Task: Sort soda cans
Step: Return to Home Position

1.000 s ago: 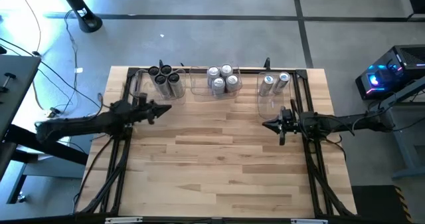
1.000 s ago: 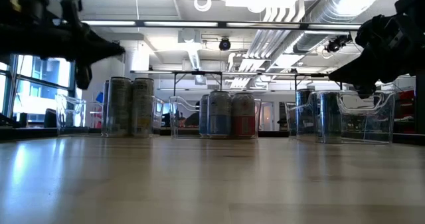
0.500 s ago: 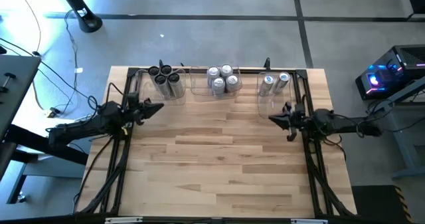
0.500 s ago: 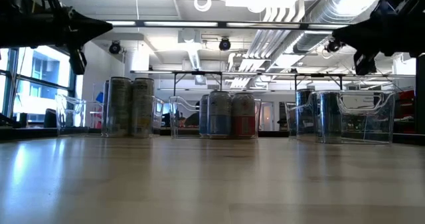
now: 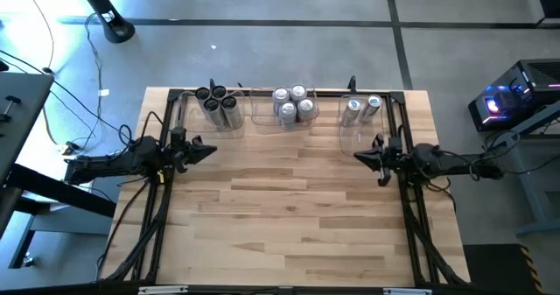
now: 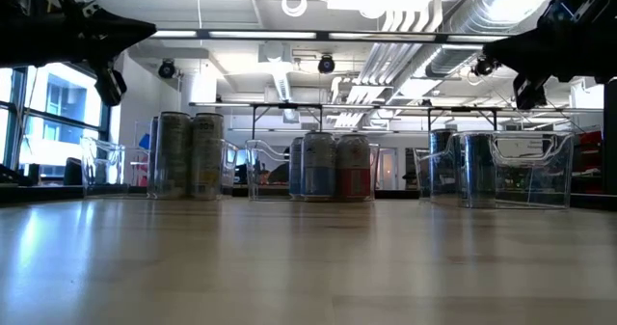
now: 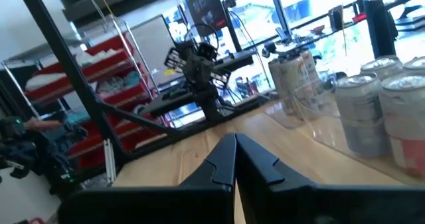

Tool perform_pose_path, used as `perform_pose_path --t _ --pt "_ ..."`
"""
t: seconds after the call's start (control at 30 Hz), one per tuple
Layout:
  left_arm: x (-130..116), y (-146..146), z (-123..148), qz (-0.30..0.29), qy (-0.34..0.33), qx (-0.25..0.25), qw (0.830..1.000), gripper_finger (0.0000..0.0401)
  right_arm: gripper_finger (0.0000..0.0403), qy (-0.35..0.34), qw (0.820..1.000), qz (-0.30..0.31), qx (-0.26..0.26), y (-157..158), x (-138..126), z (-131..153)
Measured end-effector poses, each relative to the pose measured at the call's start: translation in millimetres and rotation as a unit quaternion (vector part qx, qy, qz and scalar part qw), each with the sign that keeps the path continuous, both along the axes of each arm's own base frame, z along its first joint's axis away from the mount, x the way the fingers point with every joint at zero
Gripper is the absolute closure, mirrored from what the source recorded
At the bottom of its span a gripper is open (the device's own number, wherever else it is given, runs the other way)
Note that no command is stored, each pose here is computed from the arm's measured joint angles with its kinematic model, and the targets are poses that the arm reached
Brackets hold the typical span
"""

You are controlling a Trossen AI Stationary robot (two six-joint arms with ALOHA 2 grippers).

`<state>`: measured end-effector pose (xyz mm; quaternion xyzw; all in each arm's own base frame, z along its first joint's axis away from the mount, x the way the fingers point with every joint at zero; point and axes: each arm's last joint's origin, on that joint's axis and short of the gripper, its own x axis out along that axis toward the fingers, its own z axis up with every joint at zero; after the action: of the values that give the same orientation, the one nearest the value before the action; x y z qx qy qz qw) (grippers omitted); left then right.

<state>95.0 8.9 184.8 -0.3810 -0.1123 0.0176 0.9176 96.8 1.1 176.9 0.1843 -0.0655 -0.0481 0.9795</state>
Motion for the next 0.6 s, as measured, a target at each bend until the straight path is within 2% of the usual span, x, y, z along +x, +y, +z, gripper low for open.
perform_pose_path --t 0.6 --pt "0.2 0.0 -0.9 0.000 0.005 0.000 1.000 0.0400 0.0402 0.038 0.999 0.000 -0.003 0.1 1.1 -7.3"
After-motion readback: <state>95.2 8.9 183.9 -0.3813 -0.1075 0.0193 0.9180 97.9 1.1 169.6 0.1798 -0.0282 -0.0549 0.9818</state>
